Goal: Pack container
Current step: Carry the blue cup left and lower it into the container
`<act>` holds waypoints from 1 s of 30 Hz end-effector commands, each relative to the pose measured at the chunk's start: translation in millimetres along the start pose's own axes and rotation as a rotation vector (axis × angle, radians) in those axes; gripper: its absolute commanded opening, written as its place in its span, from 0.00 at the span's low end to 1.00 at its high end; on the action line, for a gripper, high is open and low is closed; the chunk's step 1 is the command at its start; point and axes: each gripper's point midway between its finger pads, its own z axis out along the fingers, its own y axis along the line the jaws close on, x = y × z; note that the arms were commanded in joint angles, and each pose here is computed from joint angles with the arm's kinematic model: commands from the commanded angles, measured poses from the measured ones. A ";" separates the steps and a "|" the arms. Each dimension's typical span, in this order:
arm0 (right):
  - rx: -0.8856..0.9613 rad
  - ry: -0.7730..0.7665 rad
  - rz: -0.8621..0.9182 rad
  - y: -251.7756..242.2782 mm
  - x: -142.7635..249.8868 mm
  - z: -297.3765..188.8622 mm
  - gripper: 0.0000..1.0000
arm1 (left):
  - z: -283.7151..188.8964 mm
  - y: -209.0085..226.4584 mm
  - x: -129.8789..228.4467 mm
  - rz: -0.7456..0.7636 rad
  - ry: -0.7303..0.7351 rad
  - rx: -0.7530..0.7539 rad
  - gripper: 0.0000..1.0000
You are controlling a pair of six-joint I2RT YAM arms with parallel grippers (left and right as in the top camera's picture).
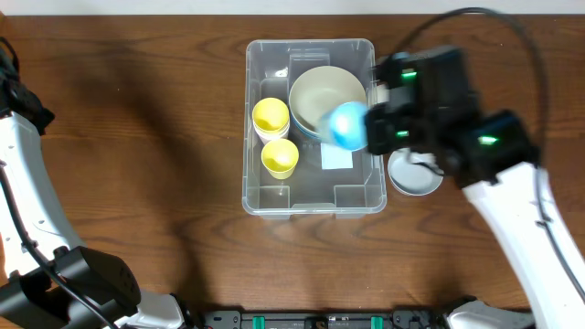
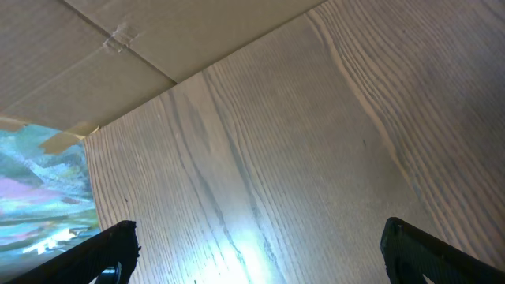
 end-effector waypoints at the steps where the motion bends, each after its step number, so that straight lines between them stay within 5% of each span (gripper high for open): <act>1: 0.006 0.051 -0.097 26.8 7.0 31.9 0.04 | 2.5 3.1 -1.2 0.006 -0.002 -0.022 0.98; 14: 0.017 0.207 -0.189 58.6 38.3 141.1 0.10 | 2.5 3.1 -1.2 0.006 -0.002 -0.022 0.98; 30: 0.028 0.238 -0.172 55.6 45.6 136.3 0.08 | 2.5 3.1 -1.2 0.006 -0.002 -0.022 0.98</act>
